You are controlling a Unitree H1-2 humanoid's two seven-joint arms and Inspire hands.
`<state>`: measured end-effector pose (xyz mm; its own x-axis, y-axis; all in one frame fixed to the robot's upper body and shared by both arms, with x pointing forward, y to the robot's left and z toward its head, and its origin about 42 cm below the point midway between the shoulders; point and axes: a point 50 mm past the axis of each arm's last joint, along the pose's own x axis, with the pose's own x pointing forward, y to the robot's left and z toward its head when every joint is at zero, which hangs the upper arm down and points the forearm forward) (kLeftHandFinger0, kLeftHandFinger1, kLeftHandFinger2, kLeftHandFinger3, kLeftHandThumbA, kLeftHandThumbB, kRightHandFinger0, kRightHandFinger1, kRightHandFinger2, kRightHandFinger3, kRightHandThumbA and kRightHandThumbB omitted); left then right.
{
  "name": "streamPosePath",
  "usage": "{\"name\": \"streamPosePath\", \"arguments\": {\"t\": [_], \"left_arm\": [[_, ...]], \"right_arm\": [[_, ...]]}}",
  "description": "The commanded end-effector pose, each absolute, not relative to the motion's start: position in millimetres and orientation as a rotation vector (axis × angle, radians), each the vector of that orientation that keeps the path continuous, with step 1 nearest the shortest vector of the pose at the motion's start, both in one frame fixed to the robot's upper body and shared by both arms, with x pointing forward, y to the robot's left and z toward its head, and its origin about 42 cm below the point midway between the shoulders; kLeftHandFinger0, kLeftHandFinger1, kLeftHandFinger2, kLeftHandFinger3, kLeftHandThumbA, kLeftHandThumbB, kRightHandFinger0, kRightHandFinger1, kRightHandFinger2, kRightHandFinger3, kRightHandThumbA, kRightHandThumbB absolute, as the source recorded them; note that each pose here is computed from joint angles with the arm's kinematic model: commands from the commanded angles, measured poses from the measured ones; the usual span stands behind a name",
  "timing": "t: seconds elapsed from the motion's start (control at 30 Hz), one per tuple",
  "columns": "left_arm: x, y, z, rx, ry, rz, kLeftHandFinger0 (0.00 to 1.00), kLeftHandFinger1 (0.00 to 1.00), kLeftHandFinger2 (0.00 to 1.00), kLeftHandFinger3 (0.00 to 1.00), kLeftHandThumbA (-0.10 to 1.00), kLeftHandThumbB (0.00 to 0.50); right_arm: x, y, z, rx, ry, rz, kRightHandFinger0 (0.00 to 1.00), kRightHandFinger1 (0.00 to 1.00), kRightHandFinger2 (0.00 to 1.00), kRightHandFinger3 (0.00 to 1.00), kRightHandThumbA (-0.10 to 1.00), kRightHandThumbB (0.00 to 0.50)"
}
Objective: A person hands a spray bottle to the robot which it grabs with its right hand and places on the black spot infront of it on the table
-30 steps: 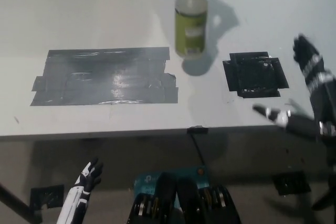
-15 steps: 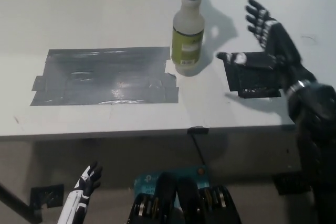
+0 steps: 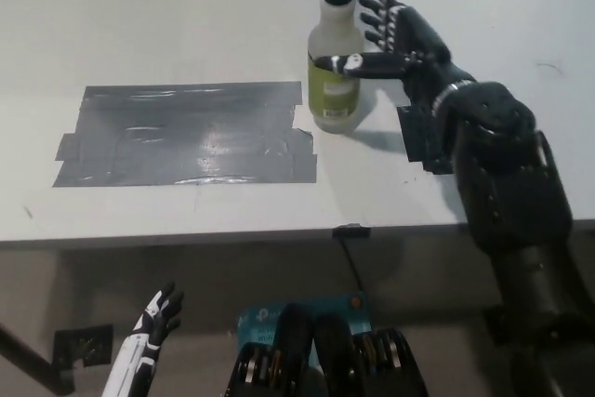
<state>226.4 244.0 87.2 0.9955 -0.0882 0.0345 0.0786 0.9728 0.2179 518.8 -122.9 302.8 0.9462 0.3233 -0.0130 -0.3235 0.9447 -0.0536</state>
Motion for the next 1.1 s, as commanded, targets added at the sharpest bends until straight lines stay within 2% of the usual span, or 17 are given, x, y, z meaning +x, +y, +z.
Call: {"name": "streamPosePath", "arguments": {"t": [0.0,0.1,0.13,0.17,0.27,0.43,0.5,0.53,0.77,0.9,1.0,1.03,1.07], "left_arm": [[227.4,243.5,92.4,0.207,-0.079,-0.089,1.0,1.0,1.0,1.0,1.0,0.048],[227.5,244.1,92.6,0.212,-0.072,-0.082,1.0,1.0,1.0,1.0,1.0,0.056],[227.4,244.2,92.7,0.207,-0.071,-0.081,1.0,1.0,1.0,1.0,1.0,0.051],[227.5,244.1,93.2,0.203,-0.071,-0.079,1.0,1.0,1.0,1.0,1.0,0.053],[226.3,244.8,93.6,0.203,-0.067,-0.075,1.0,1.0,1.0,1.0,1.0,0.045],[227.8,243.9,94.1,0.201,-0.077,-0.076,1.0,1.0,1.0,1.0,1.0,0.048],[227.6,243.8,93.8,0.198,-0.073,-0.076,1.0,1.0,1.0,1.0,1.0,0.036],[227.6,244.0,93.6,0.198,-0.075,-0.076,1.0,1.0,1.0,1.0,1.0,0.015],[228.2,243.2,96.2,0.199,-0.076,-0.078,1.0,1.0,1.0,1.0,1.0,0.018],[228.3,243.6,96.0,0.202,-0.076,-0.078,1.0,1.0,1.0,1.0,1.0,0.028],[225.8,245.9,93.8,0.208,-0.073,-0.075,1.0,1.0,1.0,1.0,1.0,0.035],[225.6,246.3,93.4,0.211,-0.074,-0.073,1.0,1.0,1.0,1.0,1.0,0.029],[225.8,246.8,93.1,0.21,-0.077,-0.072,1.0,1.0,1.0,1.0,1.0,0.024]], "right_arm": [[528.3,-98.2,338.9,-0.097,-0.066,0.354,1.0,1.0,1.0,1.0,1.0,0.437],[533.2,-90.0,338.9,-0.113,-0.049,0.353,1.0,1.0,1.0,1.0,1.0,0.423],[535.1,-87.2,339.3,-0.121,-0.041,0.343,1.0,1.0,1.0,1.0,1.0,0.477],[537.6,-84.1,338.9,-0.129,-0.029,0.342,1.0,1.0,1.0,1.0,1.0,0.499],[541.9,-79.5,335.8,-0.125,-0.015,0.36,1.0,1.0,1.0,1.0,1.0,0.5],[548.1,-76.2,327.8,-0.147,-0.005,0.373,1.0,1.0,1.0,1.0,1.0,0.457],[551.5,-75.7,323.0,-0.165,0.008,0.363,1.0,1.0,1.0,1.0,1.0,0.435],[552.9,-76.0,320.4,-0.157,0.011,0.365,1.0,1.0,1.0,1.0,1.0,0.423],[560.1,-79.3,313.4,-0.148,0.027,0.338,1.0,1.0,1.0,1.0,0.97,0.459],[562.0,-78.7,312.8,-0.135,0.029,0.334,1.0,1.0,1.0,1.0,0.95,0.453],[562.3,-71.9,314.2,-0.139,0.028,0.349,1.0,1.0,1.0,1.0,0.96,0.431],[562.2,-70.2,315.5,-0.143,0.022,0.347,1.0,1.0,1.0,1.0,0.94,0.409],[562.6,-67.6,317.6,-0.136,0.003,0.34,1.0,1.0,1.0,1.0,0.86,0.391]]}}
